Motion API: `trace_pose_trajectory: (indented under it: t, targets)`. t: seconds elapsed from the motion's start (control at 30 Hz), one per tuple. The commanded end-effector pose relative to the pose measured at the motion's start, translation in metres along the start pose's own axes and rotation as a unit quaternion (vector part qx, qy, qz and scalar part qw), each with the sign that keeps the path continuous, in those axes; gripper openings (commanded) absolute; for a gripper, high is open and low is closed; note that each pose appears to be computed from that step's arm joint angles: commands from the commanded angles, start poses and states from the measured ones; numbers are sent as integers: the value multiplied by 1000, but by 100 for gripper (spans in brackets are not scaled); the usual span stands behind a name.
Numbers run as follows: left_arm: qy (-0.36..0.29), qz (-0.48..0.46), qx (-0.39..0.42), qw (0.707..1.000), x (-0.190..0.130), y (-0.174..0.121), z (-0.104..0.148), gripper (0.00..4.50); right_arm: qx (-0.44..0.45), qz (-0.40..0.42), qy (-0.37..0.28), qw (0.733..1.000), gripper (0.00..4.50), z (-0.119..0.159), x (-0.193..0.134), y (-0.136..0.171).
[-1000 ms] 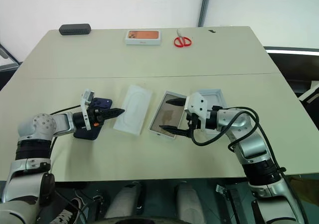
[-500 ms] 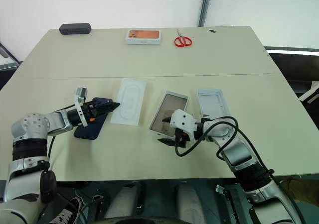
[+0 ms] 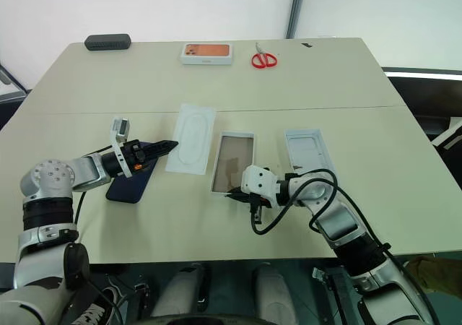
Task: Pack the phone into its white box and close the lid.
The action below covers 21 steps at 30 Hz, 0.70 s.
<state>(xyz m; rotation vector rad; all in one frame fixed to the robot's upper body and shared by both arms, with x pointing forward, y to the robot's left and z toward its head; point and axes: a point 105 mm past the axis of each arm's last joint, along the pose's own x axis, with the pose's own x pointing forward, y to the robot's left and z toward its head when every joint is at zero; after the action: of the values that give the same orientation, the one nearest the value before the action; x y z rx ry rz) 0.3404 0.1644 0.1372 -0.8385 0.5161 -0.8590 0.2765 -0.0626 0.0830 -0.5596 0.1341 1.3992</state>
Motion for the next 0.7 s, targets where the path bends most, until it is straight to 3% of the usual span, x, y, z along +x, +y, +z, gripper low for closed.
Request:
trace_pose_trajectory:
  t: [0.03,0.2,0.3,0.47,0.53,0.7]
  targets:
    - [0,-24,16,1000,3,-15,0,0,-45,12,-14,999,3,12,7,-2]
    - [-1,-19,16,1000,14,-18,-10,0,-17,11,-30,999,3,19,13,-9]
    - [-7,-13,21,1000,16,-19,-12,0,-9,-8,-28,1000,95,18,11,-16]
    - [-16,-5,23,1000,15,-19,-12,0,-8,-26,-24,999,360,17,2,-18]
    - [-22,-4,24,999,16,-21,-11,0,-10,-25,-31,999,444,21,-7,-17]
    - [-21,-6,23,1000,14,-28,-18,0,-6,-36,-27,999,444,20,-35,-18]
